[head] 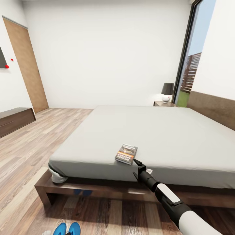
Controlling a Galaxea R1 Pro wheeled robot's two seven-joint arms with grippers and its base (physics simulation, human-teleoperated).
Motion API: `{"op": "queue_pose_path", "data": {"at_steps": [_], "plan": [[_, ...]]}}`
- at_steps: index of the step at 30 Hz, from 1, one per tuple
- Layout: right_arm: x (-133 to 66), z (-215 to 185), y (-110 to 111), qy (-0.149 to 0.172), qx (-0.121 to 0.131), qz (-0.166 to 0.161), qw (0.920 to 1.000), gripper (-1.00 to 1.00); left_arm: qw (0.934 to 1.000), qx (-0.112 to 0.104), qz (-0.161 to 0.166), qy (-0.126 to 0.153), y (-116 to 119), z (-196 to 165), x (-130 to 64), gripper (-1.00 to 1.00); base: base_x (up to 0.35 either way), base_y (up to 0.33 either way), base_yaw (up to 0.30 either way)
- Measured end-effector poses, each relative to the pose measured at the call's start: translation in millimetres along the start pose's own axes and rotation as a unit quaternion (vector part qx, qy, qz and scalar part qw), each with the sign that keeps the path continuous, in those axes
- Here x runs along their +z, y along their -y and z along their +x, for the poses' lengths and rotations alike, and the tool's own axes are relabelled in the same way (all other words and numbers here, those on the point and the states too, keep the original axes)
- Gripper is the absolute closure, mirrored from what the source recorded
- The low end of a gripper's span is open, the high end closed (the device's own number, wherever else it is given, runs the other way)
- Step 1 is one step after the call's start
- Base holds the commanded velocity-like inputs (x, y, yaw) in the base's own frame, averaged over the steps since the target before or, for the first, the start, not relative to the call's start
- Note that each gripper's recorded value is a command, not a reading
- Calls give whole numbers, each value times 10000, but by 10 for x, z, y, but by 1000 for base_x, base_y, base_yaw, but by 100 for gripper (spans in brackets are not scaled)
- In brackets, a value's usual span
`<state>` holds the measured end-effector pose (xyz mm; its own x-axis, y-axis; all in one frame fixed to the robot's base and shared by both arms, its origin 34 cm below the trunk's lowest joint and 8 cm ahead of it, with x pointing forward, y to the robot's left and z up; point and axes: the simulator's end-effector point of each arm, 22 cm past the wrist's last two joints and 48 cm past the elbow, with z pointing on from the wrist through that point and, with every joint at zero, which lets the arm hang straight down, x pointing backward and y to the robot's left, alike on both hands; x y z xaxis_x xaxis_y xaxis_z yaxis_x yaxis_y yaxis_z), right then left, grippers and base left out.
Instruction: In the bedroom, move the book from the bed onto either nightstand, and place the two sandals side by side next to the bed.
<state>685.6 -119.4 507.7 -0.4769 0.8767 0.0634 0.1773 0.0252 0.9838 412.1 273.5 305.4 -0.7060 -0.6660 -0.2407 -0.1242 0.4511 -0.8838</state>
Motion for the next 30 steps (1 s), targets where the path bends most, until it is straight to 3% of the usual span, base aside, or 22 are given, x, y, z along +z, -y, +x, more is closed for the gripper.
{"op": "queue_pose_path", "data": {"at_steps": [30], "plan": [[10,-17,77,89,-33,146,9998,-100,10000,12,-2,-8,0,8,5,-100,5,2,0]]}}
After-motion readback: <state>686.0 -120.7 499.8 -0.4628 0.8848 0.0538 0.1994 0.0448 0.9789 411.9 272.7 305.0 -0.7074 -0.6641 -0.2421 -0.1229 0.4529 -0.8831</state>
